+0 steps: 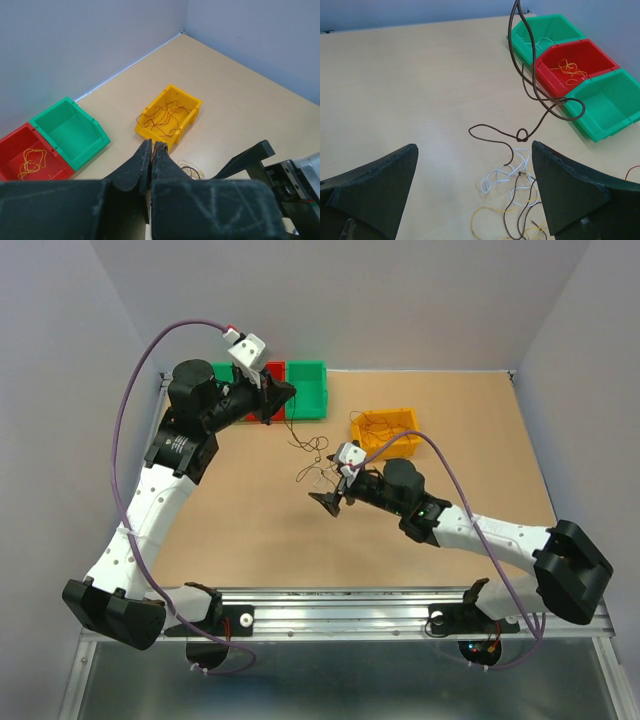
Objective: Untangle the cables
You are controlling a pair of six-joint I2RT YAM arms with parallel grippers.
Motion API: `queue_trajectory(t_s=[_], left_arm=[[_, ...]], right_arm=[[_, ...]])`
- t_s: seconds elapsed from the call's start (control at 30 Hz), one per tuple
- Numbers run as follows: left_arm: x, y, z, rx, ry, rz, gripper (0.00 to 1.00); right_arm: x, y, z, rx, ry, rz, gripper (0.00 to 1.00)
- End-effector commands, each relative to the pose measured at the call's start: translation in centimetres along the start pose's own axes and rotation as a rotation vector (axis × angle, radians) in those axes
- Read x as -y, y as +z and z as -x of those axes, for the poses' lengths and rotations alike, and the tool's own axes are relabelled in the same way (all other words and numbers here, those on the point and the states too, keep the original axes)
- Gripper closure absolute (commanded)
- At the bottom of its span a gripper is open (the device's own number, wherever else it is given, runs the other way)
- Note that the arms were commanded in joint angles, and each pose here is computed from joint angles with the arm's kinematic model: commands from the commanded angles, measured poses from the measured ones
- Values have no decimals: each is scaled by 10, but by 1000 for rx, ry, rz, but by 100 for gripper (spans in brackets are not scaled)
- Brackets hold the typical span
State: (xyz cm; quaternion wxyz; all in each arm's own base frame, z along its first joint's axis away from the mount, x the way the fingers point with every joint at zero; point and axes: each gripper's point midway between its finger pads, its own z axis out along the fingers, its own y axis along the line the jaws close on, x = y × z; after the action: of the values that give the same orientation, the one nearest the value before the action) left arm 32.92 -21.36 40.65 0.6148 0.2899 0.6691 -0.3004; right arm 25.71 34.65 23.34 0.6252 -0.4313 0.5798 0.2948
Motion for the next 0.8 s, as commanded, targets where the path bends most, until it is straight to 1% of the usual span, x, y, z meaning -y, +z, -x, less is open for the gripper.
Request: queue_trajectory(t_s=[0.0,0.13,0.2,0.37,0.43,0.53,0.57,0.6,0.67,0.77], left_arm=[[8,-6,27,67,51,-26,100],[7,-3,23,54,53,-33,100],[6,-3,23,54,57,-27,100],[7,-4,23,57,59,-30,100],[8,-4,21,54,56,-40,100],[10,-2,17,46,47,-52,100],[10,-1,15,42,45,-53,100],[9,0,14,39,45,-56,100],[9,2,11,32,40,-58,100],[6,6,9,26,40,-53,100]], right_arm=[[31,24,58,140,-81,-107,0],[50,36,61,171,-99,-198,0],[56,42,57,165,-104,-223,0],[61,51,57,176,-106,-250,1],[64,51,60,199,-110,-262,2],[62,53,64,233,-116,-253,6],[61,54,65,237,-118,-249,9],[59,56,66,242,-120,-238,15],[57,58,65,246,-122,-223,23],[53,60,65,249,-118,-199,52]])
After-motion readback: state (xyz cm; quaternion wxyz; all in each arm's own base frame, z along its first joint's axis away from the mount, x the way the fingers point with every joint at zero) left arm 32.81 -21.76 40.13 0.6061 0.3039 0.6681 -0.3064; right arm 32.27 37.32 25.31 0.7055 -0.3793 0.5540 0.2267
